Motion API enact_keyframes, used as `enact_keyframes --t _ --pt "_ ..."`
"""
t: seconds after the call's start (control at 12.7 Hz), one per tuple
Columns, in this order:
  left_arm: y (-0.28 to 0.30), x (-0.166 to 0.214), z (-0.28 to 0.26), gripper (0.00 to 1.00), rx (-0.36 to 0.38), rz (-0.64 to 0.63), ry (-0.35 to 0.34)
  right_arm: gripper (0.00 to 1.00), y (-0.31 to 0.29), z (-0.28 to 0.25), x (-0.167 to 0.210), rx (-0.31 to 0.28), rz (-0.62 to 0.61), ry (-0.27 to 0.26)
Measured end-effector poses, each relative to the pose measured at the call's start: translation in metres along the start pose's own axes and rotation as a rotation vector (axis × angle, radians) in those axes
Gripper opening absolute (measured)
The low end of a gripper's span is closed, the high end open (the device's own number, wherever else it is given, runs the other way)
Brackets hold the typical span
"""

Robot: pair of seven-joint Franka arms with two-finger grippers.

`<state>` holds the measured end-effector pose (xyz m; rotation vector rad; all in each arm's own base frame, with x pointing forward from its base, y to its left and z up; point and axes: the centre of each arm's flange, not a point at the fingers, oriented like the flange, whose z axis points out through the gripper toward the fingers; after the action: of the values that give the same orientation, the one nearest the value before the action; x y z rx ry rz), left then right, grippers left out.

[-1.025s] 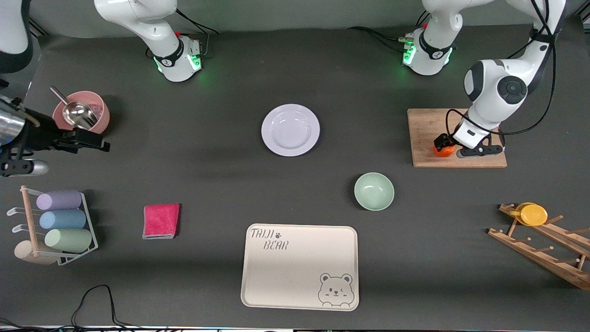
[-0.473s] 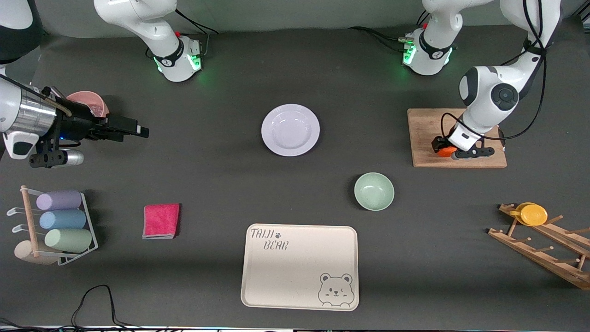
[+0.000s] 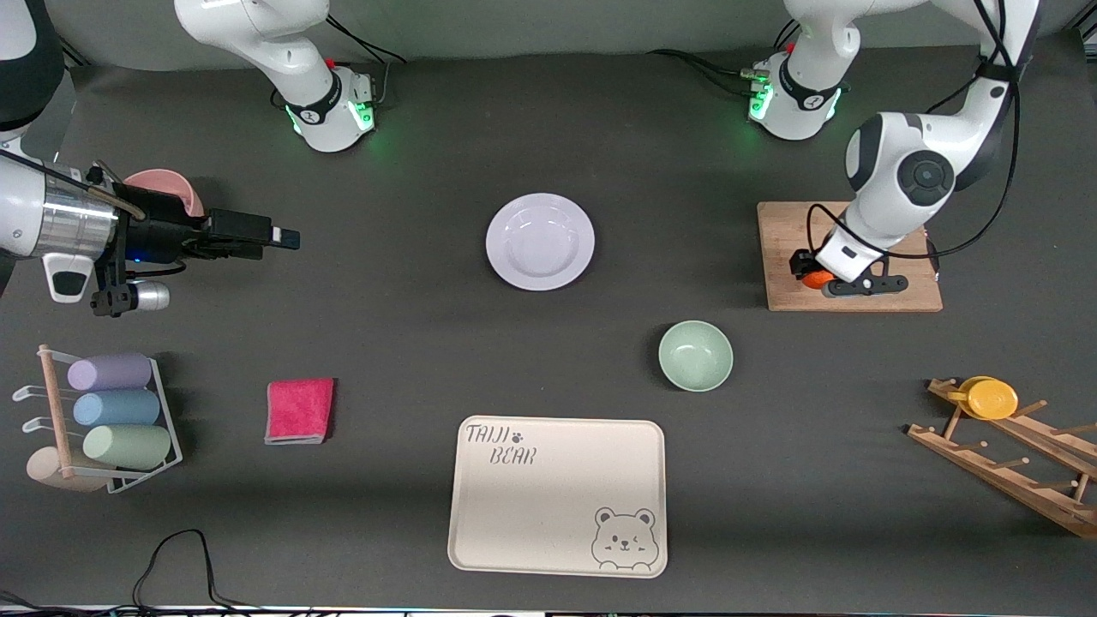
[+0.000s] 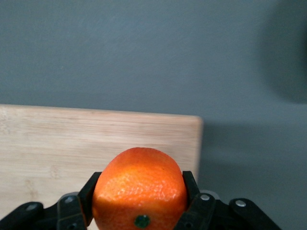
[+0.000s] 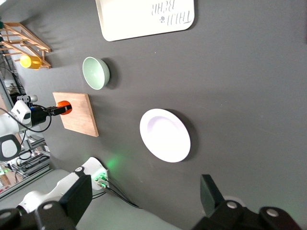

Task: Place orange and plate with both arms
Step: 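Carry the orange with the left gripper over the white plate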

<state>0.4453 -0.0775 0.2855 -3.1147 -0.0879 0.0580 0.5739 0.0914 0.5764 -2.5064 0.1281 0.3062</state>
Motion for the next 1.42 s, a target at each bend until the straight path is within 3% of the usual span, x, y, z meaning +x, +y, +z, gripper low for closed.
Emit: enact_keyframes --t 0.32,0.63,0.79,1.18,1.42 --pt "0.133 -0.012 -0.100 0.72 -0.057 -0.082 -0.023 1.00 0.009 -0.008 0.011 0.155 0.010 -0.002" --pt "0.254 -0.060 -0.163 0.72 -0.111 -0.184 -0.029 1.00 0.011 -0.006 0.018 0.255 0.026 -0.016" --pt "0.310 -0.082 -0.165 0.72 -0.128 -0.237 -0.047 1.00 0.033 0.006 0.038 0.344 0.050 -0.035" --pt "0.429 -0.109 -0.142 0.72 -0.156 -0.346 -0.096 1.00 0.087 0.074 0.082 0.399 0.093 -0.112" --pt "0.482 -0.137 -0.104 0.72 -0.130 -0.402 -0.047 1.00 0.123 0.120 0.098 0.464 0.156 -0.122"
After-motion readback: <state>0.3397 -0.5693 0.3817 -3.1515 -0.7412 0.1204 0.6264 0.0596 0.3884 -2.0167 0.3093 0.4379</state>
